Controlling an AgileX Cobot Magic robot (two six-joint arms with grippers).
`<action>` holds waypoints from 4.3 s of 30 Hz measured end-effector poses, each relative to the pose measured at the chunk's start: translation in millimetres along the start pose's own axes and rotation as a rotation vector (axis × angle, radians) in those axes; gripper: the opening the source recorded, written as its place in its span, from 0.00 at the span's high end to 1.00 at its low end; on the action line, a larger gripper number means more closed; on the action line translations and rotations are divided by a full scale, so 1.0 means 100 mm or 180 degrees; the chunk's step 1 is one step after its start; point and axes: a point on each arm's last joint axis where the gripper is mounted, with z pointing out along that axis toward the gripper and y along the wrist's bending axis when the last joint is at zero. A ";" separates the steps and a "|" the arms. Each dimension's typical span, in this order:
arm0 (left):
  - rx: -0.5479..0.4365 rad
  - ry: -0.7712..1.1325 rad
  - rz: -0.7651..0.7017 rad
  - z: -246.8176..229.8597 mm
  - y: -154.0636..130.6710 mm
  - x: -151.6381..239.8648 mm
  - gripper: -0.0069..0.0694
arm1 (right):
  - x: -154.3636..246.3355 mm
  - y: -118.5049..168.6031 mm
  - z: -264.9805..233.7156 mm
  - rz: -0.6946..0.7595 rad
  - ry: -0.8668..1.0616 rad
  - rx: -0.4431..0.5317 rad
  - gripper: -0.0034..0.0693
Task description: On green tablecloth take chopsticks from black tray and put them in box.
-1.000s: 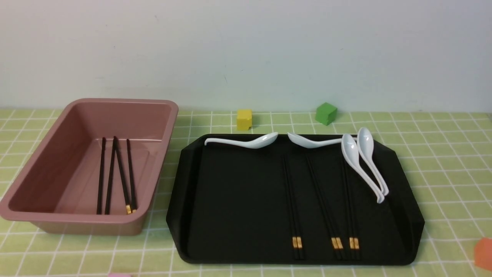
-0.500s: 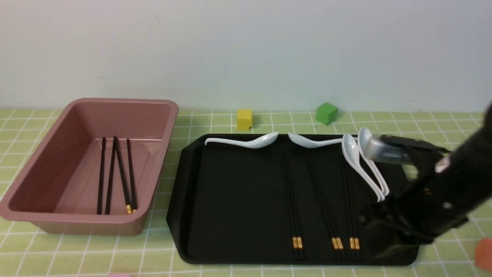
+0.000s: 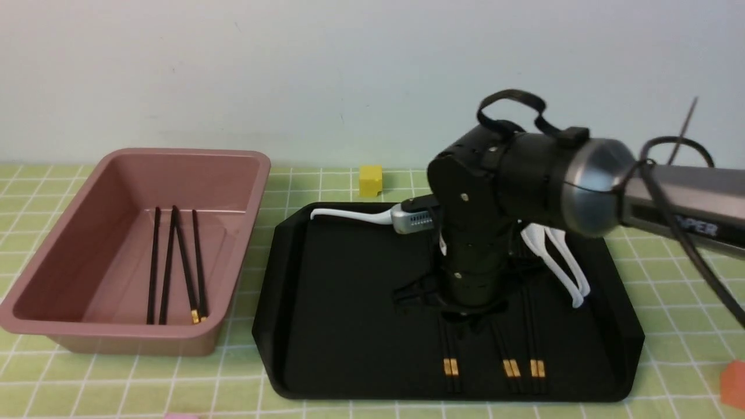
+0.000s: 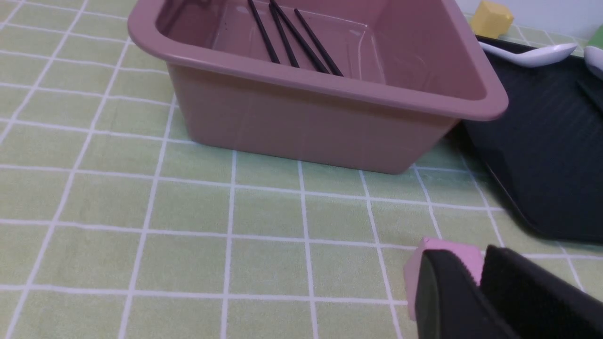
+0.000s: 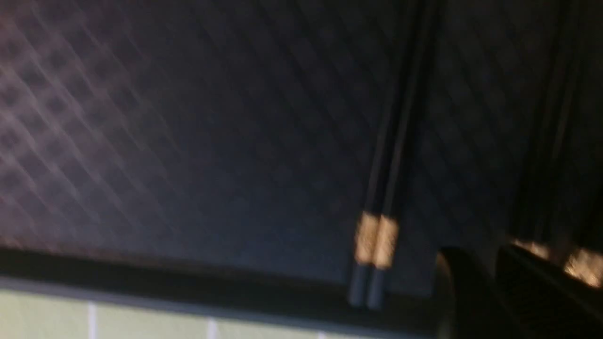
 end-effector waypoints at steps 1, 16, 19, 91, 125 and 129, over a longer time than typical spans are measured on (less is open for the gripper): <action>0.0000 0.0000 0.0000 0.00 0.00 0.00 0.73 | -0.03 0.02 0.01 -0.0004 -0.0015 -0.0004 0.68; 0.0000 0.0000 -0.0003 0.00 0.00 0.00 0.72 | -0.09 0.12 0.54 0.0005 0.0166 0.0075 0.53; 0.0000 0.0000 -0.0003 0.00 0.00 0.00 0.72 | -0.09 0.14 0.55 0.0033 0.0173 0.0026 0.59; 0.0000 0.0000 -0.0003 0.00 0.00 0.00 0.68 | 2.03 -1.25 -2.37 -0.1177 -0.3478 -0.1540 0.96; 0.0000 0.0000 -0.0003 0.00 0.00 0.00 0.65 | 2.30 -1.41 -2.03 -0.0971 -0.4141 -0.1644 0.94; 0.0000 0.0000 -0.0003 0.00 0.00 0.00 0.64 | 2.39 -1.56 -1.89 -0.0766 -0.4444 -0.1388 0.93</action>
